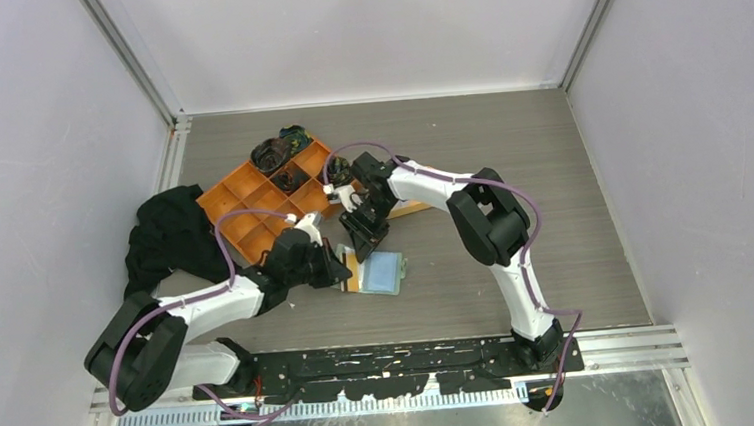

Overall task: Put the credit cards into the card holder
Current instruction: Insert the credit card into the card holder.

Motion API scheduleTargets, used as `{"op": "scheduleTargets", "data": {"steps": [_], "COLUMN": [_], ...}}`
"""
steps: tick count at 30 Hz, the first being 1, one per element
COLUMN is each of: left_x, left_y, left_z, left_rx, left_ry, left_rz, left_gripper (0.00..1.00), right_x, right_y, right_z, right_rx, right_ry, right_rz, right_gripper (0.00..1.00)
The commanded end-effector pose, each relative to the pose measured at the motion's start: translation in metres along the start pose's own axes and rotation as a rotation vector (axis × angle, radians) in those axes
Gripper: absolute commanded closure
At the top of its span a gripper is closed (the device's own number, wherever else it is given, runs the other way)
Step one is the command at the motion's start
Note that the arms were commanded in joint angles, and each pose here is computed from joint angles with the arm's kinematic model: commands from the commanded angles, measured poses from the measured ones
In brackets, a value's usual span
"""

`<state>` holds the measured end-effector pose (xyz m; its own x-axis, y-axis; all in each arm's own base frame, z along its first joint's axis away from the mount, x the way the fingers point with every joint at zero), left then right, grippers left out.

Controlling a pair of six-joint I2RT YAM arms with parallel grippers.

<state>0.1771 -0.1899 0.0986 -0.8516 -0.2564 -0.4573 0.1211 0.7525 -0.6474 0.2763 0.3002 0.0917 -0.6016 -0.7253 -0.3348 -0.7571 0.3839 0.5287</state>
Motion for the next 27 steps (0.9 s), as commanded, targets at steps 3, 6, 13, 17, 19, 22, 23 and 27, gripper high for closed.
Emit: {"op": "scheduleTargets", "data": {"steps": [3,6,13,17,19,22,23,27], "left_x": [0.006,0.007,0.007,0.008,0.009,0.012,0.013,0.018], "left_y": [0.004,0.002,0.0,0.0,0.002,0.007,0.009,0.014], "left_z": [0.008,0.009,0.013,0.016,0.018,0.019,0.019,0.018], "left_rx": [0.072,0.097,0.136,0.15,0.156,0.153,0.149,0.139], "left_ry": [0.0,0.009,0.019,0.038,0.047,0.064,0.069,0.083], "left_rz": [-0.012,-0.006,0.028,0.003,-0.024,-0.074,-0.095,-0.166], "left_gripper": [1.0,1.0,1.0,1.0,1.0,1.0,1.0,1.0], "right_x": [-0.005,0.02,0.062,0.069,0.07,0.072,0.072,0.071], "right_y": [0.03,0.034,0.031,0.017,0.012,0.005,0.003,0.003], "right_z": [-0.056,-0.062,-0.052,-0.045,-0.041,-0.034,-0.032,-0.028], "right_rx": [0.02,0.019,0.051,0.114,0.149,0.195,0.201,0.215], "right_ry": [-0.084,-0.058,-0.054,0.022,0.051,0.096,0.109,0.139], "right_rz": [-0.304,-0.472,-0.835,-0.864,-0.887,-0.898,-0.898,-0.903], "right_gripper": [0.62,0.55,0.44,0.45,0.47,0.49,0.49,0.51]}}
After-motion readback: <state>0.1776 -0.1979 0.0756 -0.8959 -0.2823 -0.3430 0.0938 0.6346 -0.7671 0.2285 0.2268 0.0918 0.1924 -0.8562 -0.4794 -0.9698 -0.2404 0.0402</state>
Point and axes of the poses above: each gripper's point midway between its finger pads, its own z axis out along the fingers, its own y axis along the line the jaws close on, x = y × z, the point moved 8 cm from there along -z, back along the fingers, and after that the axes turned 5 degrees about -z, right-handed, at the moved point
